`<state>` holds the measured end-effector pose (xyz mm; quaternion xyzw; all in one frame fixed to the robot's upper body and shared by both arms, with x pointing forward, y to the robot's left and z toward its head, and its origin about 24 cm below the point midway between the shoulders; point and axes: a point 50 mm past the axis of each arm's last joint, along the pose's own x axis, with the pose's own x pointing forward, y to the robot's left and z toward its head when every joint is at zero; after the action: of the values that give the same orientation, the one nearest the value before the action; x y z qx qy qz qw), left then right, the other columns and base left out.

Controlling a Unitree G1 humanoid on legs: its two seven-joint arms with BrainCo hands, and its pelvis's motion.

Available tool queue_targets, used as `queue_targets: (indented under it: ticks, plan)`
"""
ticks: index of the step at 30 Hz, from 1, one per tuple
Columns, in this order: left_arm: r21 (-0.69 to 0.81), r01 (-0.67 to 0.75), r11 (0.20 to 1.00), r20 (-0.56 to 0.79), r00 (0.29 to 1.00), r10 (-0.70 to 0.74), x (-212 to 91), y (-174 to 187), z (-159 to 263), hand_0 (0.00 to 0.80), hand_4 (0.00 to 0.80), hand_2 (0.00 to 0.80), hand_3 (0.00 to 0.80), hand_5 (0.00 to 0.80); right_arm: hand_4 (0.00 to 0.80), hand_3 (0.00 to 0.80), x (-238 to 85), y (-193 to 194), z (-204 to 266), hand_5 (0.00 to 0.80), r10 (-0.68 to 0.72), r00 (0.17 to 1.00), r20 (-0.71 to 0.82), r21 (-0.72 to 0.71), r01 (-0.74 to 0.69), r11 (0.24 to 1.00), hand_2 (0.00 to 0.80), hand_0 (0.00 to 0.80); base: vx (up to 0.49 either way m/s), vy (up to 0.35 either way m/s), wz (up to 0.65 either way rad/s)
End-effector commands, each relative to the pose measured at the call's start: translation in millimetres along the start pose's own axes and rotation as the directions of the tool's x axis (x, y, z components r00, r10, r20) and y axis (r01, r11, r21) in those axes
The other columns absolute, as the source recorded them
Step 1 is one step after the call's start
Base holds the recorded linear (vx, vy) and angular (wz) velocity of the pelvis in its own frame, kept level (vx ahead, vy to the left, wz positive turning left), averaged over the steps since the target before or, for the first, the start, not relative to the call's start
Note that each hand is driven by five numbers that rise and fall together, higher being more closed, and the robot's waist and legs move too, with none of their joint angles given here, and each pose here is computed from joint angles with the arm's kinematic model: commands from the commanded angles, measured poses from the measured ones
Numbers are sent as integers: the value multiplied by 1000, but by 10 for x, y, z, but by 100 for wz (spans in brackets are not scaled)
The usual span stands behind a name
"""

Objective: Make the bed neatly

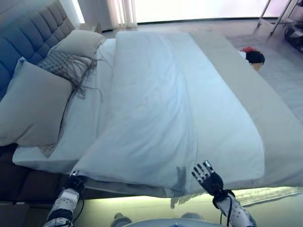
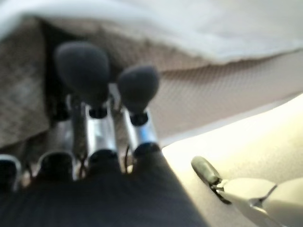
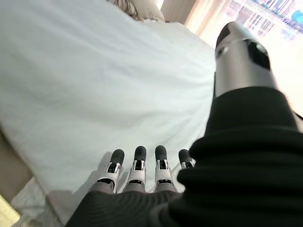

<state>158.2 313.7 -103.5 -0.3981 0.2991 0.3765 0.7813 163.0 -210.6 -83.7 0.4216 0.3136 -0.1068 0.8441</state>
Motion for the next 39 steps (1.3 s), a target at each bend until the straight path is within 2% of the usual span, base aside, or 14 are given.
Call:
queue_targets:
  ticks: [1, 6, 10, 14, 19, 25, 31, 39]
  plan:
    - [-28, -1, 1000, 320, 947, 9, -159, 125, 928, 800, 800, 800, 800, 800, 0, 0, 21, 138, 114, 0, 66, 996, 56, 0, -66, 998, 0, 0, 25, -34, -2]
    - [-57, 21, 998, 271, 963, -5, -144, 164, 542, 800, 800, 800, 800, 800, 0, 0, 29, 142, 163, 0, 41, 995, 93, -6, -41, 999, 0, 0, 33, -38, -2]
    - [-57, -68, 996, 165, 983, 77, -138, 363, 175, 800, 800, 800, 800, 800, 0, 0, 43, 138, 287, 0, 11, 991, 136, -67, -2, 998, 0, 0, 44, -16, 2]
    - [-36, -98, 995, 119, 988, 102, -33, 165, -30, 800, 800, 800, 800, 800, 0, 0, 148, 322, 575, 0, 46, 973, 226, -131, -16, 991, 0, 0, -180, 23, 7]
    - [10, -51, 999, 156, 987, 49, 78, -275, 117, 800, 800, 800, 800, 800, 0, 0, 250, 696, 909, 0, 196, 925, 325, -212, -130, 969, 0, 0, -292, 0, 13]
    - [54, 6, 999, 252, 968, -19, 78, -565, 359, 800, 800, 800, 800, 800, 0, 0, 254, 1012, 1215, 0, 354, 862, 363, -329, -237, 914, 0, 0, -185, 78, 8]
    - [101, 11, 995, 344, 938, -45, 36, -787, 650, 800, 800, 800, 800, 800, 0, 0, 205, 1347, 1323, 0, 515, 781, 352, -416, -362, 834, 0, 0, -101, 83, 4]
    - [253, -30, 967, 498, 861, -104, -97, -1199, 893, 800, 800, 800, 800, 800, 0, 0, 37, 1559, 1430, 0, 624, 694, 359, -508, -416, 754, 0, 0, -79, 130, -1]
